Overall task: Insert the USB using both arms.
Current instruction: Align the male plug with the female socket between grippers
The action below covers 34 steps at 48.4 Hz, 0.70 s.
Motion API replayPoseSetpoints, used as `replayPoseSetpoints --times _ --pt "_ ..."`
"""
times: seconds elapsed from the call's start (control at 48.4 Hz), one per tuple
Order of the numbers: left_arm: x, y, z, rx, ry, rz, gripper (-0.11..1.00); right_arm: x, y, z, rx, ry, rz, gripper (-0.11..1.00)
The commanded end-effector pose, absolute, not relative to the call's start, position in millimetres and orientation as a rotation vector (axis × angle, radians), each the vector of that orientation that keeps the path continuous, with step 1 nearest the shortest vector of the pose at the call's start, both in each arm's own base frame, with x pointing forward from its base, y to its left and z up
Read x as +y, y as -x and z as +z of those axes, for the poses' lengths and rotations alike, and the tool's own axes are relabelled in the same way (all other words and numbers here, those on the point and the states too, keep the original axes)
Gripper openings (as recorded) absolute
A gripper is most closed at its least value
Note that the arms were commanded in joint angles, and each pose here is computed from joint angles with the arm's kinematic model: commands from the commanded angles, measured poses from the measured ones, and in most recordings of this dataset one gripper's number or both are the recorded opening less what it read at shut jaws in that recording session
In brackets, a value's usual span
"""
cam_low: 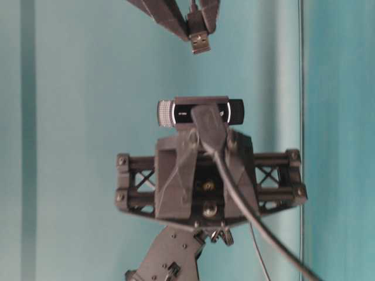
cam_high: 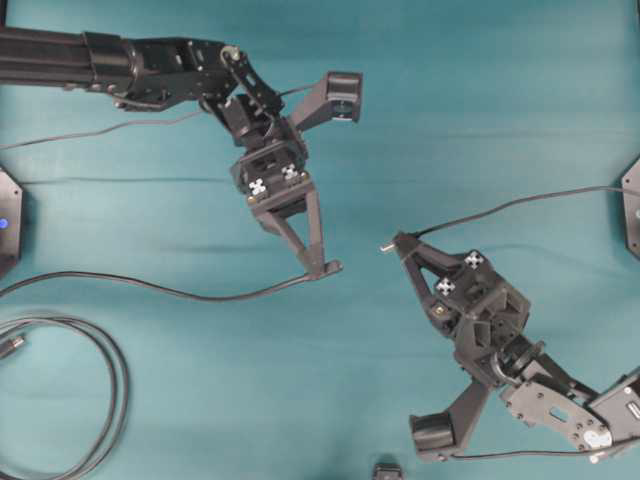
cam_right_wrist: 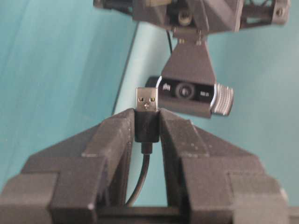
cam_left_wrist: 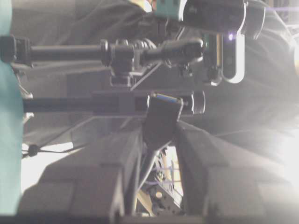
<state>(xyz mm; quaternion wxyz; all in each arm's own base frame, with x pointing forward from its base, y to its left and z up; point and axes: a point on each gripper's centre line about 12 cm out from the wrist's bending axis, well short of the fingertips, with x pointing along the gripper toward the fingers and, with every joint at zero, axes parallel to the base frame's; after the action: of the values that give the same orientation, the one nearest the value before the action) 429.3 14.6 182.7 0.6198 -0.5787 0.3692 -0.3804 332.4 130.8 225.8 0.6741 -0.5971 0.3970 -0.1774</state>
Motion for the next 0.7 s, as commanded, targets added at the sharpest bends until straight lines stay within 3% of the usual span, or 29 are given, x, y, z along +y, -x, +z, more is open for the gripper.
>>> replayPoseSetpoints --times 0.0,0.683 --pt "25.5 -433.7 194.9 0.799 1.317 -0.88 0.23 132.6 -335.3 236.4 0.867 1.322 -0.415 0.2" --pt "14.1 -443.3 193.3 0.838 1.322 -0.917 0.23 132.9 -344.3 235.9 0.822 1.378 -0.414 0.2"
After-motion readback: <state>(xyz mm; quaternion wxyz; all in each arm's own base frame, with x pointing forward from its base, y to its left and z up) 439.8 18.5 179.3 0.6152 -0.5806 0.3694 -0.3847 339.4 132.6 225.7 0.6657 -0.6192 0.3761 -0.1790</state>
